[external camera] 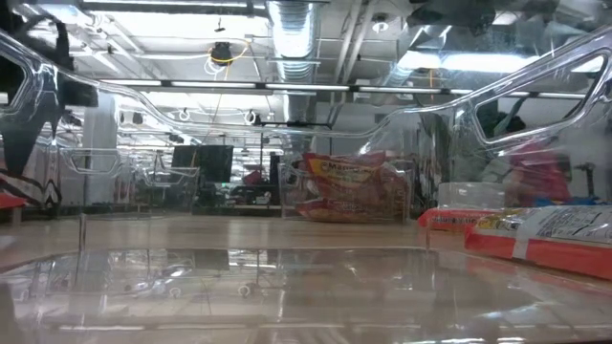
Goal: Sort Maruchan noodles
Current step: Put the bottom left orange noodle pack into the top top left transparent bin
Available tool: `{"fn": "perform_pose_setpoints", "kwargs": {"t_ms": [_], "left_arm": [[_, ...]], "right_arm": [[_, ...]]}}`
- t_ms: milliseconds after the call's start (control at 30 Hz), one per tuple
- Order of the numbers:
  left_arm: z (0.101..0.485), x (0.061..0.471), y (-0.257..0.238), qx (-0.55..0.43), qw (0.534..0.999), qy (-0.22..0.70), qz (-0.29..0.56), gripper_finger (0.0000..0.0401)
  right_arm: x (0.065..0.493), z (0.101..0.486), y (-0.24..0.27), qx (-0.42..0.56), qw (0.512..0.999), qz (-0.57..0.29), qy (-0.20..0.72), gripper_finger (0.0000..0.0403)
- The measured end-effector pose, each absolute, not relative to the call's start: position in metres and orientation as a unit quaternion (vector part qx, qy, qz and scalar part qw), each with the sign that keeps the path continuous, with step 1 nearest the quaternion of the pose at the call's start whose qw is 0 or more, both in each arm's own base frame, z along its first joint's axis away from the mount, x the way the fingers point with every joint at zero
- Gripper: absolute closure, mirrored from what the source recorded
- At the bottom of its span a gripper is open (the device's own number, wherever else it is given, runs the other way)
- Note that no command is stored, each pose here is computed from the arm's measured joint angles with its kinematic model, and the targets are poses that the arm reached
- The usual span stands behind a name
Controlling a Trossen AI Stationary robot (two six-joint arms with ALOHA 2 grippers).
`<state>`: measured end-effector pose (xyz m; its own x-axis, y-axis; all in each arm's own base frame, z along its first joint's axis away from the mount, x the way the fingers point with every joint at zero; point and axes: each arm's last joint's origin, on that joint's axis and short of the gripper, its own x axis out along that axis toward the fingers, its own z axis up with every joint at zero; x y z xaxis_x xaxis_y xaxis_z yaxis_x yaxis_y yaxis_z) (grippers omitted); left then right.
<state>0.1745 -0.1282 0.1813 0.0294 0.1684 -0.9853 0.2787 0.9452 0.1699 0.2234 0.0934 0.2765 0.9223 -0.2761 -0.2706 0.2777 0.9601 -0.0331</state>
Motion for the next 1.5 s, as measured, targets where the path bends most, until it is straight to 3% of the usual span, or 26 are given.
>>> {"fn": "perform_pose_setpoints", "kwargs": {"t_ms": [667, 767, 1000, 1233, 1500], "left_arm": [[0.162, 0.192, -0.101, 0.087, 0.713, 0.689, -0.093, 0.0150], [0.162, 0.194, -0.099, 0.079, 0.712, 0.691, -0.094, 0.0178], [0.149, 0.191, -0.096, 0.061, 0.718, 0.685, -0.108, 0.0296], [0.145, 0.187, -0.093, 0.056, 0.709, 0.695, -0.104, 0.0384], [0.191, 0.204, -0.094, 0.060, 0.735, 0.670, -0.089, 0.0400]], "right_arm": [[0.223, 0.275, 0.093, 0.006, 0.979, -0.144, 0.145, 0.0172], [0.223, 0.275, 0.093, 0.005, 0.979, -0.144, 0.145, 0.0172], [0.223, 0.274, 0.093, 0.004, 0.979, -0.144, 0.147, 0.0172], [0.223, 0.274, 0.093, 0.004, 0.979, -0.144, 0.147, 0.0172], [0.223, 0.274, 0.093, 0.007, 0.978, -0.144, 0.148, 0.0172]]}}
